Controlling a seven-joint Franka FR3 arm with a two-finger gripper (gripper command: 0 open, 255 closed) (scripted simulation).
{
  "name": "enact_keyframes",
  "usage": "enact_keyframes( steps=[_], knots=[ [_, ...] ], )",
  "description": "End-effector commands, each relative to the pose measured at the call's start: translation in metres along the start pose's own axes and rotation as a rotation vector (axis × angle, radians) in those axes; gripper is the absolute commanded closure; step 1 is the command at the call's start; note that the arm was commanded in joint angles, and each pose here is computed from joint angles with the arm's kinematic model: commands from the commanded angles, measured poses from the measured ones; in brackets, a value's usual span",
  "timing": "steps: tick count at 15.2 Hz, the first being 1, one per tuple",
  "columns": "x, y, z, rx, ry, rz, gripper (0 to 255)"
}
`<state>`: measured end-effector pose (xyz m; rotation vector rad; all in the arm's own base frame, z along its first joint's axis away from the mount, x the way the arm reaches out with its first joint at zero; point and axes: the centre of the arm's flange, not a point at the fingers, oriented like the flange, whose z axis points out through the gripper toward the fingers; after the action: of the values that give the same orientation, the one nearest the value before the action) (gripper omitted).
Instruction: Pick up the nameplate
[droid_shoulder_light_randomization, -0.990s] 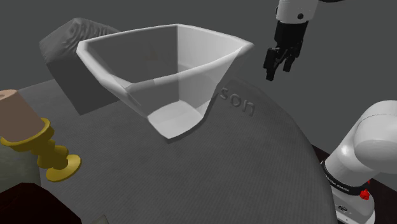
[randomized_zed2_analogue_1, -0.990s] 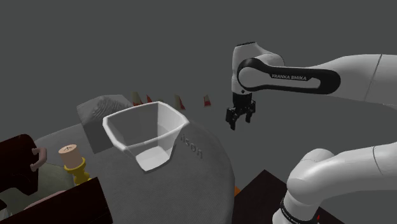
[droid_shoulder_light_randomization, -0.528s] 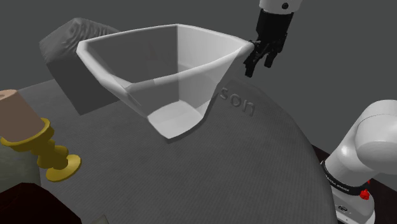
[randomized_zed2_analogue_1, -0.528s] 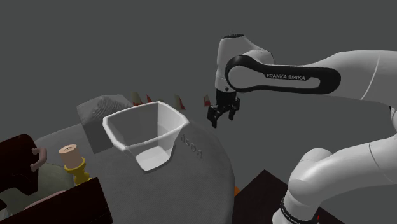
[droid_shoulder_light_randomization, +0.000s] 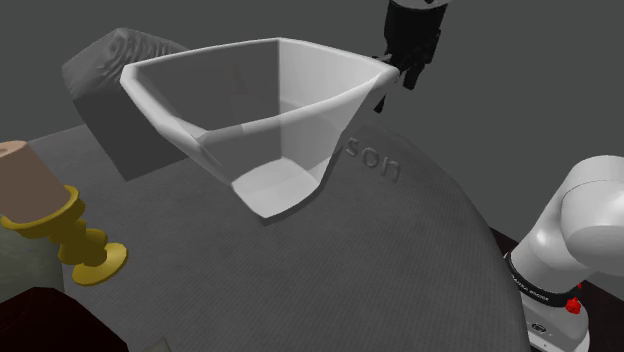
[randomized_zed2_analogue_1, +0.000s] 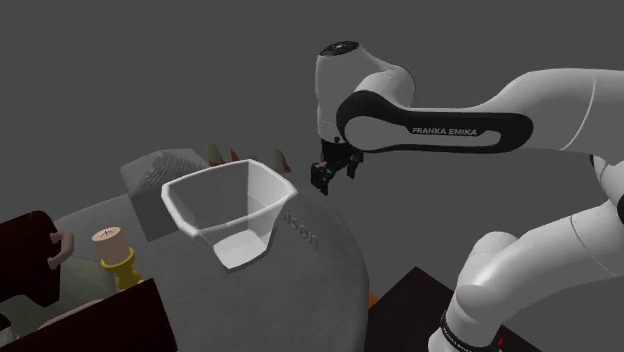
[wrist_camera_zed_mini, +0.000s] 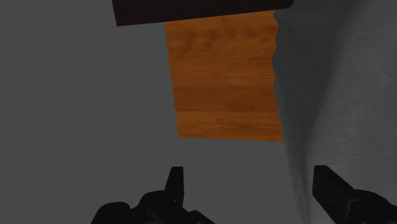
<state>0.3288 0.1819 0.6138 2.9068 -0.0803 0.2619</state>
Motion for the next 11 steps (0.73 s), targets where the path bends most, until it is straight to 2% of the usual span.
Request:
enact_keyframes(
  steps=[1,9,11],
  knots=[
    [0.002,-0.052,-0.025,0.193,0.081,0.013,0],
    [0.0,-0.136,-0.079,0.205,0.231,-0.009,0],
    [-0.001,-0.139,-0.075,0.205,0.233,-0.01,0]
  ],
)
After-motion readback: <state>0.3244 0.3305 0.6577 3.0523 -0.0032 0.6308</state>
